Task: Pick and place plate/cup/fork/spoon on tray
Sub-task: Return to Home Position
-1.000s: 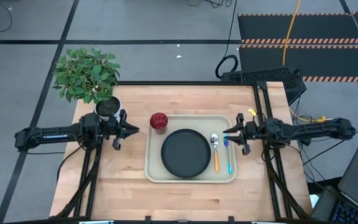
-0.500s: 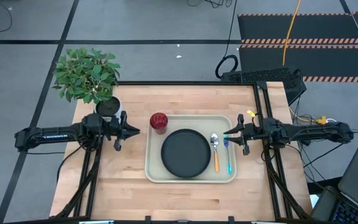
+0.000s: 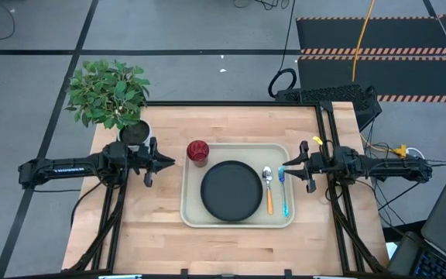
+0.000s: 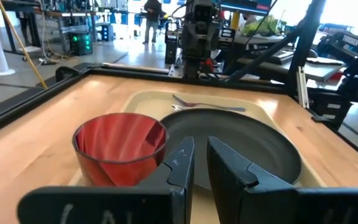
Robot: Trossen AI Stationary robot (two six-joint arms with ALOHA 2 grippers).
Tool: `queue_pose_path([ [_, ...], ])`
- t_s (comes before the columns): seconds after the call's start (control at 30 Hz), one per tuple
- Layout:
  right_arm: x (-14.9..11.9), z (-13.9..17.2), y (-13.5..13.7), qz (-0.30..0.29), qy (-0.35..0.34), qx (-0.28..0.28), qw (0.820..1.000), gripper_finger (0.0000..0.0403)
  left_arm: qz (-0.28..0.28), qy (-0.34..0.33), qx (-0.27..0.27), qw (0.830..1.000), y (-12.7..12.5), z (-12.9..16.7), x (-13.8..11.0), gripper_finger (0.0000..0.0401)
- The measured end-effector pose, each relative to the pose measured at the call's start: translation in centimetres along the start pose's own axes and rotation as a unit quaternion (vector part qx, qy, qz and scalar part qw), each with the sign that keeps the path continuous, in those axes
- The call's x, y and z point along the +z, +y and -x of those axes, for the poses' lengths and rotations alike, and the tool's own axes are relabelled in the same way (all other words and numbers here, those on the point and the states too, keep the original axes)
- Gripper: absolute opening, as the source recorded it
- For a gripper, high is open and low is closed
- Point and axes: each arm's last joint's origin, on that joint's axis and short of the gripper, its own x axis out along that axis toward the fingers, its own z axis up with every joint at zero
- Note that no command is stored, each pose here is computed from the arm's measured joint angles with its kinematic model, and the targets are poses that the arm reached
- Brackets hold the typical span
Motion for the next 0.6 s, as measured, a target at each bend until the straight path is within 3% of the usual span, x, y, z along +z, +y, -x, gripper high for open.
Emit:
queue_pose_path([
  [0.33, -0.05, 0.01, 0.01, -0.016, 0.002, 0.002, 1.000, 0.0105, -0.030, 0.000, 0.000, 1.000, -0.02, 0.00, 0.00, 0.0046],
  [0.6, -0.26, 0.01, 0.01, -0.044, 0.013, 0.001, 0.999, 0.0105, 0.007, 0.033, 0.043, 0.998, 0.27, 0.04, -0.69, 0.0046],
])
